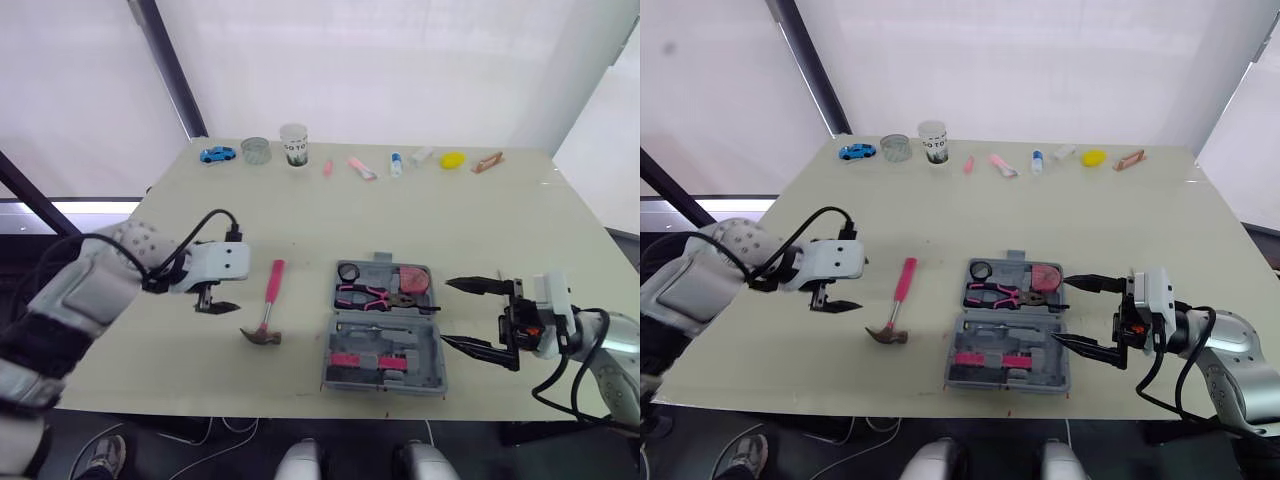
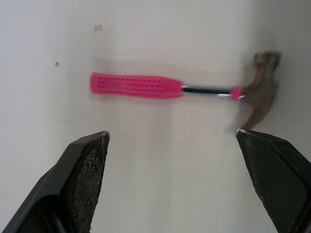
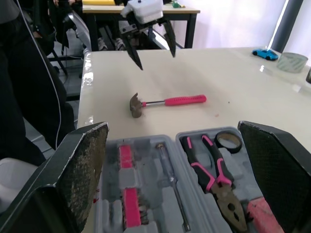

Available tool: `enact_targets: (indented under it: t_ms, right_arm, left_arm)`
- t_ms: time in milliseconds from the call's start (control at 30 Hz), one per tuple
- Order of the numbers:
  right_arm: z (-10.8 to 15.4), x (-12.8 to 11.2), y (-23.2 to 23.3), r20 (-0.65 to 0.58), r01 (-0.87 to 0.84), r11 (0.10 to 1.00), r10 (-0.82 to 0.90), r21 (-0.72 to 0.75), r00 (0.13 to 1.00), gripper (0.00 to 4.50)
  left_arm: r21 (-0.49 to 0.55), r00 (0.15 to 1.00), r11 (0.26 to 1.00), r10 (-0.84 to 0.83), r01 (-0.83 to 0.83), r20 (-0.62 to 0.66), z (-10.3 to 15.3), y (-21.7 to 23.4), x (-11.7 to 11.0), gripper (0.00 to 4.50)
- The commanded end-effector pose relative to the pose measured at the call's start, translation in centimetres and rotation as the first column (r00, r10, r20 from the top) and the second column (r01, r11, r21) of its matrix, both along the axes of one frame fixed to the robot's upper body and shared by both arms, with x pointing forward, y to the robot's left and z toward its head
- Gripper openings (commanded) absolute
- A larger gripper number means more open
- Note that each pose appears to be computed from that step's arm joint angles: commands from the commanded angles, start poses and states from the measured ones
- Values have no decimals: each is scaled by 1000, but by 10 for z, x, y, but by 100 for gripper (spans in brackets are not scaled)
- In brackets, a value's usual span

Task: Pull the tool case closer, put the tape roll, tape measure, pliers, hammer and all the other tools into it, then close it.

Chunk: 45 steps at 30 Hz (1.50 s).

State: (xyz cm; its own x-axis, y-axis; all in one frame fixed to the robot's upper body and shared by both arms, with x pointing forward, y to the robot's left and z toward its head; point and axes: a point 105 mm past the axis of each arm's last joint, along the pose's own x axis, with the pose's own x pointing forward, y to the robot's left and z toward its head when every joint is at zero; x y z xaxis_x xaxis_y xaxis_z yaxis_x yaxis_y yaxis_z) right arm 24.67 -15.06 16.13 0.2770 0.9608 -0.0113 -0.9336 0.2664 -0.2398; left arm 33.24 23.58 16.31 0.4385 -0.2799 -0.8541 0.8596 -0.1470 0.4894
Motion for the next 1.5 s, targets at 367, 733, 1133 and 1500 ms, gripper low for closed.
enact_targets:
  t_ms: [367,733,1133,1500]
  right_arm:
    - [14,-3,-4,11,-44,999,45,-31,999,450]
    - [18,-3,-10,4,-59,997,60,-52,998,450]
    - [19,-3,-11,13,-54,997,55,-55,998,450]
    - [14,-2,-12,15,-38,998,38,-51,999,450]
  left_arm:
    - [533,568,394,-797,748,-207,-20,-33,21,444]
    - [493,410,241,-872,836,-268,-55,-47,9,444]
    - [517,381,185,-874,836,-302,-91,-42,13,344]
    - [508,355,185,-897,841,-262,-88,-42,14,5]
